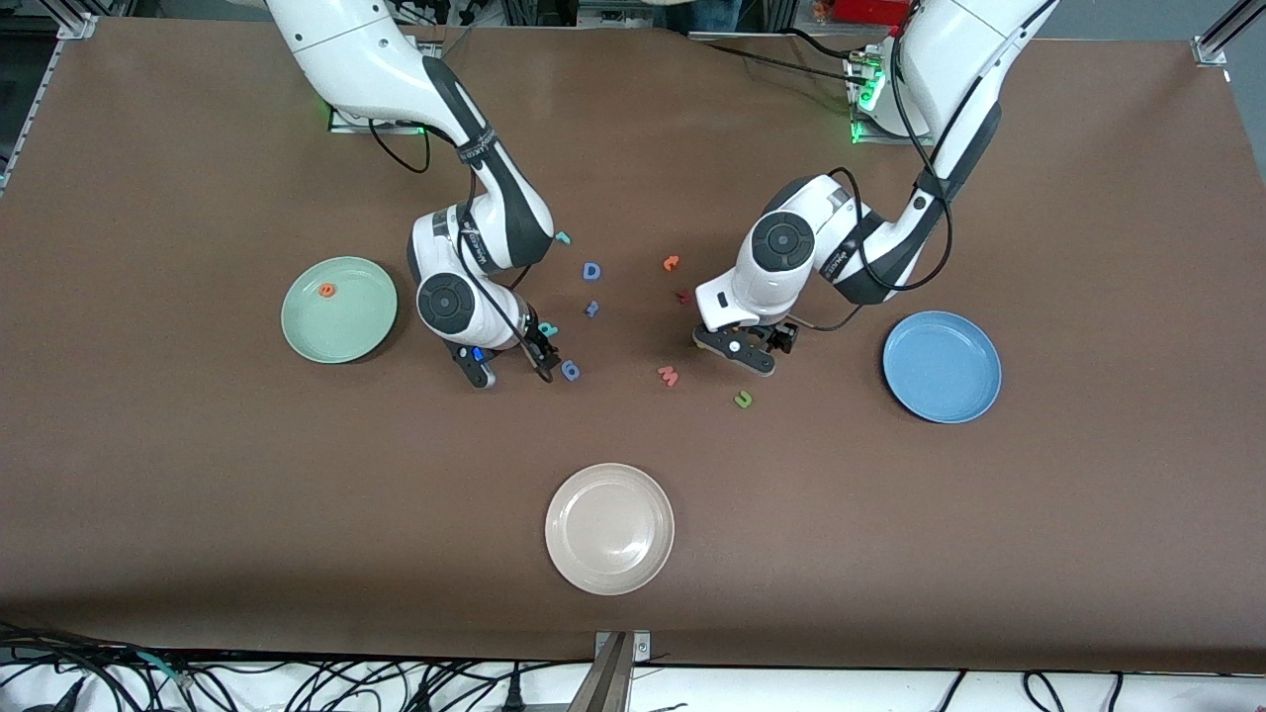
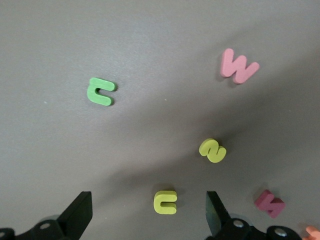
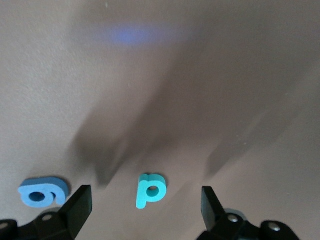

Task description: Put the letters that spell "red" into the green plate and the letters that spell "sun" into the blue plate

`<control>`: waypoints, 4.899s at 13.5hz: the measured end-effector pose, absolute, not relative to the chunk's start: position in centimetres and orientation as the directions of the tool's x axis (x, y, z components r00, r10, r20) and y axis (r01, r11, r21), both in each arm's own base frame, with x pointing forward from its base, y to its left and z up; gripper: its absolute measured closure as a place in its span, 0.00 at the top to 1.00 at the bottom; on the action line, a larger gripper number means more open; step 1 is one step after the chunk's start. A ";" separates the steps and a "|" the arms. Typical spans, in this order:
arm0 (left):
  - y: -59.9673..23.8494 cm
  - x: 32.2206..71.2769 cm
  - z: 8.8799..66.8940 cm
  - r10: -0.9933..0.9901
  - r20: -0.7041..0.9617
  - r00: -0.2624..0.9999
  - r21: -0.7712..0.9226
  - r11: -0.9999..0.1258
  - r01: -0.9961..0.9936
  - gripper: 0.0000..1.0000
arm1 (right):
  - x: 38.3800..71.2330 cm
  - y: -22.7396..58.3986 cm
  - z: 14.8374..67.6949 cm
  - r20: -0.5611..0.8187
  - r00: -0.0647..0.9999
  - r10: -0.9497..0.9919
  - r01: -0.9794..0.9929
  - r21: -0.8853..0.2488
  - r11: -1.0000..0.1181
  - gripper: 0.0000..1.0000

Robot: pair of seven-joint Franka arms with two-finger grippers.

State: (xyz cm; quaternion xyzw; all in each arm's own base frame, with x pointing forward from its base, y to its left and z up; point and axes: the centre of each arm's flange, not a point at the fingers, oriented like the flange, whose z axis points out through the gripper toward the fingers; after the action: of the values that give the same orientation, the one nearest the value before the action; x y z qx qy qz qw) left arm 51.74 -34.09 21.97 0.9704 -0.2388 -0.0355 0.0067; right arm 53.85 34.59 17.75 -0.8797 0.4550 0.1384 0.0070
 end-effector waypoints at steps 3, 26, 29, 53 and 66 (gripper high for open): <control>-33.7 51.8 21.8 -0.468 -0.067 0.881 0.059 -0.883 -0.465 1.00 | 53.4 35.2 16.9 -0.244 0.548 -0.800 -0.803 0.116 -0.585 0.89; -32.0 47.4 17.3 -0.460 0.020 0.888 0.078 -0.885 -0.460 1.00 | 62.1 9.2 32.1 -0.446 0.778 -0.443 -0.403 0.187 -0.896 0.27; -32.2 47.0 16.8 -0.460 0.032 0.887 0.014 -0.887 -0.461 1.00 | 60.5 4.5 27.1 -0.462 0.815 -0.350 -0.318 0.148 -0.936 0.27; -34.9 45.5 16.6 -0.401 0.115 0.909 -0.095 -0.915 -0.391 0.33 | 57.2 4.5 19.7 -0.502 0.807 -0.311 -0.278 0.143 -0.950 0.78; -33.1 47.8 17.1 -0.365 0.121 0.923 -0.118 -0.929 -0.351 0.30 | 51.5 28.4 28.0 -0.429 0.700 -0.571 -0.497 0.282 -0.821 0.87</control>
State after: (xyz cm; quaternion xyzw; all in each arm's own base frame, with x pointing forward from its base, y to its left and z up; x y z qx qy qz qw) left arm 47.79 -33.12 17.13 0.9795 -0.1827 0.0706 -0.0469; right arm 51.50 28.39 27.99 -0.9191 0.2906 0.2563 -0.0722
